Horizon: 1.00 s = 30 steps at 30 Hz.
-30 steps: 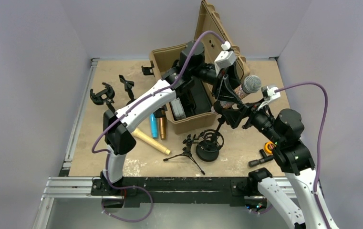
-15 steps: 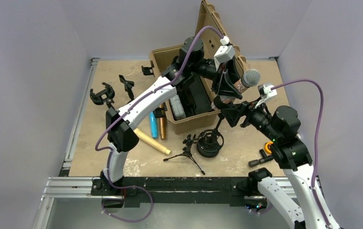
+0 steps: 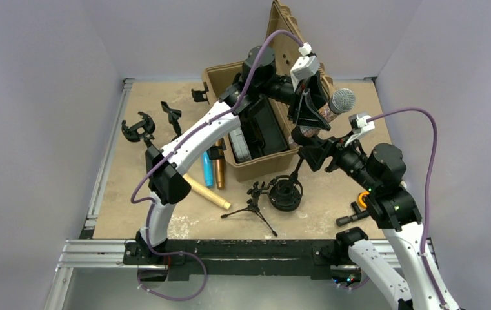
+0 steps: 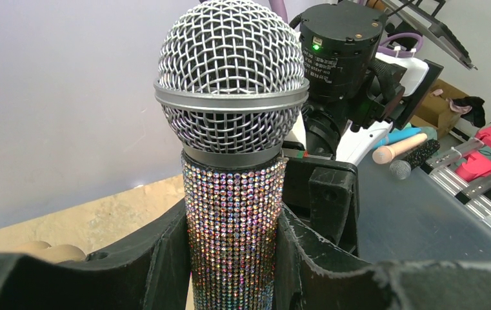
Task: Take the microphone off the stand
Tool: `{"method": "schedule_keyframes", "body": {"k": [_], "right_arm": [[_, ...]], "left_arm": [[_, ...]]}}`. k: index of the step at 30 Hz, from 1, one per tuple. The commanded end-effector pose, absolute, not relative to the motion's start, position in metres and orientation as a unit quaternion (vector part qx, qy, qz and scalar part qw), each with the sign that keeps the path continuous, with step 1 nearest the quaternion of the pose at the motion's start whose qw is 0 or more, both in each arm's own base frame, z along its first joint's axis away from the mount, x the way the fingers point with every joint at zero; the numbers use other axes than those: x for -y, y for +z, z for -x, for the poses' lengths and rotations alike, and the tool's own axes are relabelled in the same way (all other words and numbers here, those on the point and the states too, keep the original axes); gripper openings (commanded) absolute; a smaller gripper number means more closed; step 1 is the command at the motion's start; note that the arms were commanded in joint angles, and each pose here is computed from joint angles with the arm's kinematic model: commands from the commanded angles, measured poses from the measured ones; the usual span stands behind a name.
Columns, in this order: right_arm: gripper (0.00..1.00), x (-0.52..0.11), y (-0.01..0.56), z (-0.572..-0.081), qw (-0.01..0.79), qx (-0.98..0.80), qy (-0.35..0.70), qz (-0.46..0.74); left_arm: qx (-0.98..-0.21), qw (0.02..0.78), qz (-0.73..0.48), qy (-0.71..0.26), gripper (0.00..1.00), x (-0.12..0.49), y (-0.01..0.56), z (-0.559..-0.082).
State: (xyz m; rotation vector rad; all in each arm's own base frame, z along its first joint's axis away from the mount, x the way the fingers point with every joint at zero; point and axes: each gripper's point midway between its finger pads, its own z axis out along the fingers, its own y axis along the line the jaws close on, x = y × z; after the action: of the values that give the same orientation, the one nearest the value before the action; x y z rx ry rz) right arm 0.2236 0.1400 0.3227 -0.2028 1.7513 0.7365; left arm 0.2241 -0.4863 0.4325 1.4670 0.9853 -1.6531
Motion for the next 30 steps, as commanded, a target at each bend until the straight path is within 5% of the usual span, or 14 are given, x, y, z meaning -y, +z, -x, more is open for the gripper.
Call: {"method": "schedule_keyframes", "body": {"k": [1,5,8,9,25,30], "right_arm": [[0.67,-0.141,0.328,-0.225,0.587,-0.738,0.319,0.088],[0.52,-0.141,0.327,-0.226,0.588,-0.739,0.317,0.083],[0.03,-0.14,0.326,-0.228,0.588,-0.742,0.313,0.079],[0.0,-0.139,0.324,-0.229,0.588,-0.744,0.309,0.074],[0.0,-0.138,0.319,-0.234,0.583,-0.759,0.29,0.027],[0.0,-0.128,0.326,-0.233,0.596,-0.752,0.281,0.004]], "left_arm": [[-0.335,0.398,-0.573,-0.633,0.0,0.475,0.476,-0.217],[-0.334,0.399,-0.573,-0.633,0.0,0.474,0.477,-0.217],[-0.335,0.399,-0.572,-0.634,0.0,0.474,0.479,-0.217],[-0.336,0.4,-0.57,-0.635,0.0,0.474,0.481,-0.216],[-0.374,0.495,-0.47,-0.628,0.0,0.445,0.568,-0.217],[-0.464,0.565,-0.384,-0.565,0.0,0.408,0.581,-0.237]]}}
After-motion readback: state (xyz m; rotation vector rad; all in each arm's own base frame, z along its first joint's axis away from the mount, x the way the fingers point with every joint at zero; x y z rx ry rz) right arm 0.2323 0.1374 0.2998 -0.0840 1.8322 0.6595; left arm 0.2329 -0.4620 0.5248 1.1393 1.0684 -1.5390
